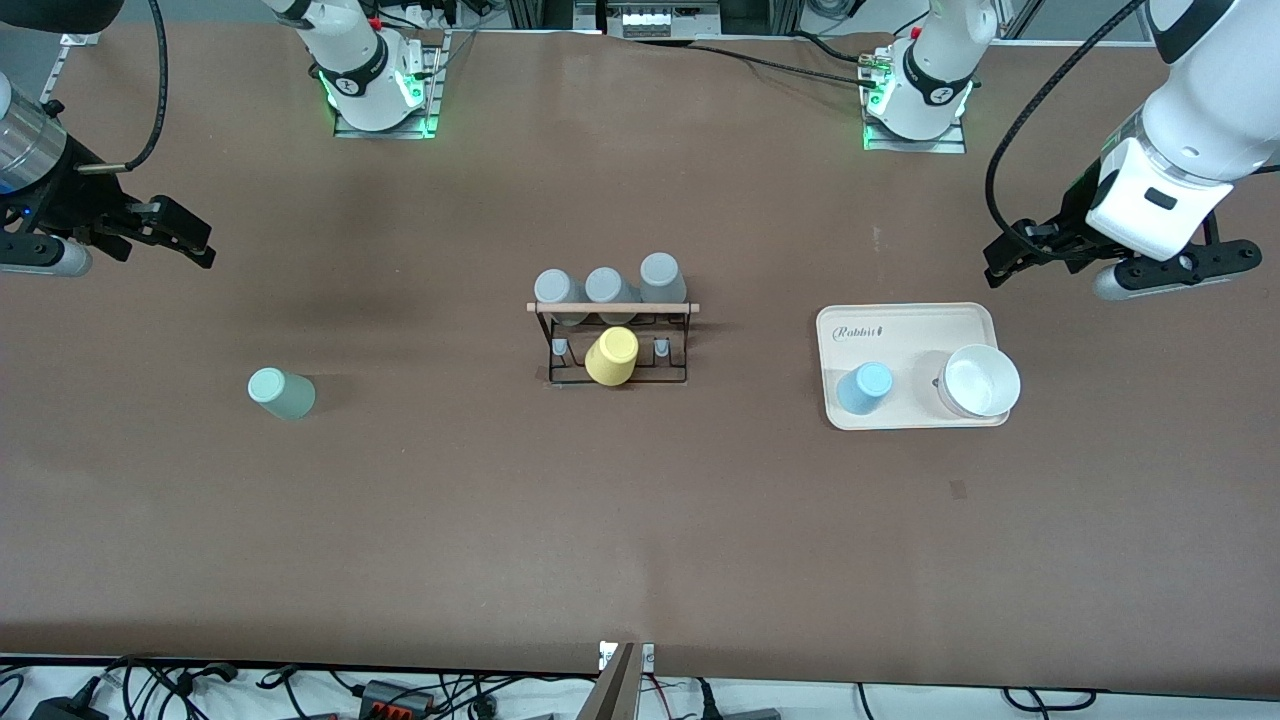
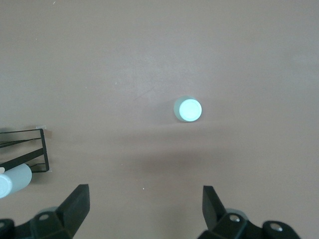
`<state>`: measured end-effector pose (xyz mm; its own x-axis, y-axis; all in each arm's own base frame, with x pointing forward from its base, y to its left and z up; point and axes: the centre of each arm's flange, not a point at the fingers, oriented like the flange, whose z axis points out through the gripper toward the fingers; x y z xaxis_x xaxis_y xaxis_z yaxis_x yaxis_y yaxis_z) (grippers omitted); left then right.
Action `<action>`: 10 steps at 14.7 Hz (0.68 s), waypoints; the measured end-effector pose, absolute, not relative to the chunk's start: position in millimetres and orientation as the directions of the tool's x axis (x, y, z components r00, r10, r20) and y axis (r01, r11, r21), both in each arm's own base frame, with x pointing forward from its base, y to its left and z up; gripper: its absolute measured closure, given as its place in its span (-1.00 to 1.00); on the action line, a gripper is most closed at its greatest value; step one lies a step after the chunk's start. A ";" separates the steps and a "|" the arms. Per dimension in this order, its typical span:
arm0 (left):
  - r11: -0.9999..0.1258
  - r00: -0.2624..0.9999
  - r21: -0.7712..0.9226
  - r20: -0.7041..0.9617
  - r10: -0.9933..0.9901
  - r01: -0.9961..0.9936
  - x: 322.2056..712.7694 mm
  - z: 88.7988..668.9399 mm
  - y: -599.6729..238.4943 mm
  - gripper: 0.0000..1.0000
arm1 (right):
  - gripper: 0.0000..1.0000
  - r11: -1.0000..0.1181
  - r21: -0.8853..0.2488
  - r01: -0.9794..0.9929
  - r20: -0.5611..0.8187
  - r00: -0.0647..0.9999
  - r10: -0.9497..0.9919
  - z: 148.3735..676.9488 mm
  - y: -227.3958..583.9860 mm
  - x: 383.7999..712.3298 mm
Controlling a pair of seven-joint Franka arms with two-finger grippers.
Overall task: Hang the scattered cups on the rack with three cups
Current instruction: 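Move the left gripper toward the small blue cup on the tray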
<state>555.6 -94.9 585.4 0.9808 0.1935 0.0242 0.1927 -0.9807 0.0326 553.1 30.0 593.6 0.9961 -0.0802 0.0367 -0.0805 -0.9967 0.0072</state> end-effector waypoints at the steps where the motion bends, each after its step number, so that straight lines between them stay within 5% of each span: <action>1: -0.983 0.983 0.032 0.025 0.181 0.180 555.5 585.4 -95.2 -1.00 | -1.00 -0.997 0.007 -0.080 0.034 0.996 -0.080 593.4 30.0 552.9; 10: -0.986 0.987 0.029 0.006 0.161 0.161 558.3 577.3 -95.2 -1.00 | -1.00 -0.997 0.009 -0.078 0.020 0.997 -0.077 594.1 31.6 552.0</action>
<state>558.3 -95.2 577.3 0.9869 0.1614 0.0060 0.1612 -0.9865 0.0294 552.0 31.6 594.1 0.9968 -0.0773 0.0197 -0.0775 -0.9969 0.0092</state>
